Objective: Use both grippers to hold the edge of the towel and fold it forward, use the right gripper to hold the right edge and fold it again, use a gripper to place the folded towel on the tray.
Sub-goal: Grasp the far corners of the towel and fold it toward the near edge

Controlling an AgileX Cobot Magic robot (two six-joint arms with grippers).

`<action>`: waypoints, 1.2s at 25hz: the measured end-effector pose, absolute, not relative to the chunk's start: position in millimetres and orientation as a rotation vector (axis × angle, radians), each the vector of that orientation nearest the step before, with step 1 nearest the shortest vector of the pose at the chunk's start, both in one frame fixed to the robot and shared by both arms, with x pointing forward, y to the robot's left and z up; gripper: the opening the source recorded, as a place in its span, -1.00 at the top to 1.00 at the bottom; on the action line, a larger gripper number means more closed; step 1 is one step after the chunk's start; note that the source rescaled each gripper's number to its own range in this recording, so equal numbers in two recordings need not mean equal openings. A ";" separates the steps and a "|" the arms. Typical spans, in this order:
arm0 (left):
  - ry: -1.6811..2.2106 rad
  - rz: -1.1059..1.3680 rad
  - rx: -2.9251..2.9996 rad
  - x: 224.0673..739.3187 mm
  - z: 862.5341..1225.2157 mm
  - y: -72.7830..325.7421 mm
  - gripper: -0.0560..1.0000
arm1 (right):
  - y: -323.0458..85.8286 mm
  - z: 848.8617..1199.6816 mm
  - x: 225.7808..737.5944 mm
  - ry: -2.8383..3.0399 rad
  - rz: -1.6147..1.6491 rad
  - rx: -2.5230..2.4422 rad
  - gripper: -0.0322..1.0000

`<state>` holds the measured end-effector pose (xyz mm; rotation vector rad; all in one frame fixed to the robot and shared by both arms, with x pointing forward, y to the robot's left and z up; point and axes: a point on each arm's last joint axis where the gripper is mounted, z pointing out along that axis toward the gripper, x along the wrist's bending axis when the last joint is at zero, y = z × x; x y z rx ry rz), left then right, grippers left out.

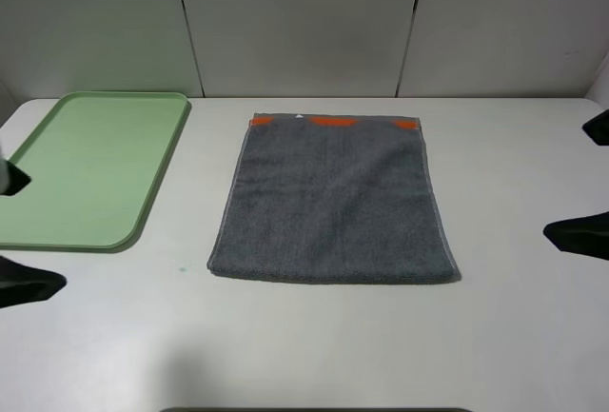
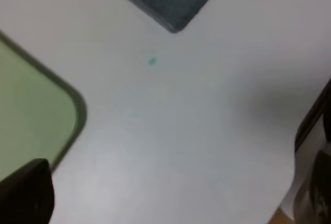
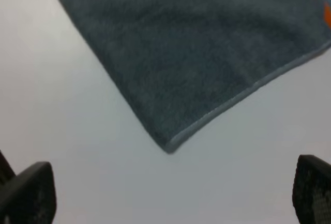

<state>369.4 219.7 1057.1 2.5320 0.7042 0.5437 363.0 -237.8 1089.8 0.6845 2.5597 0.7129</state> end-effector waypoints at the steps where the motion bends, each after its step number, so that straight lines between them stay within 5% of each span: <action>1: 0.669 0.536 2.556 375.3 1052.2 213.8 -0.97 | -236.4 1086.7 367.5 2.583 0.691 0.651 -1.00; 30: 0.084 0.591 2.781 471.0 910.5 137.5 -0.97 | -215.5 1031.5 435.9 2.762 0.513 0.486 -1.00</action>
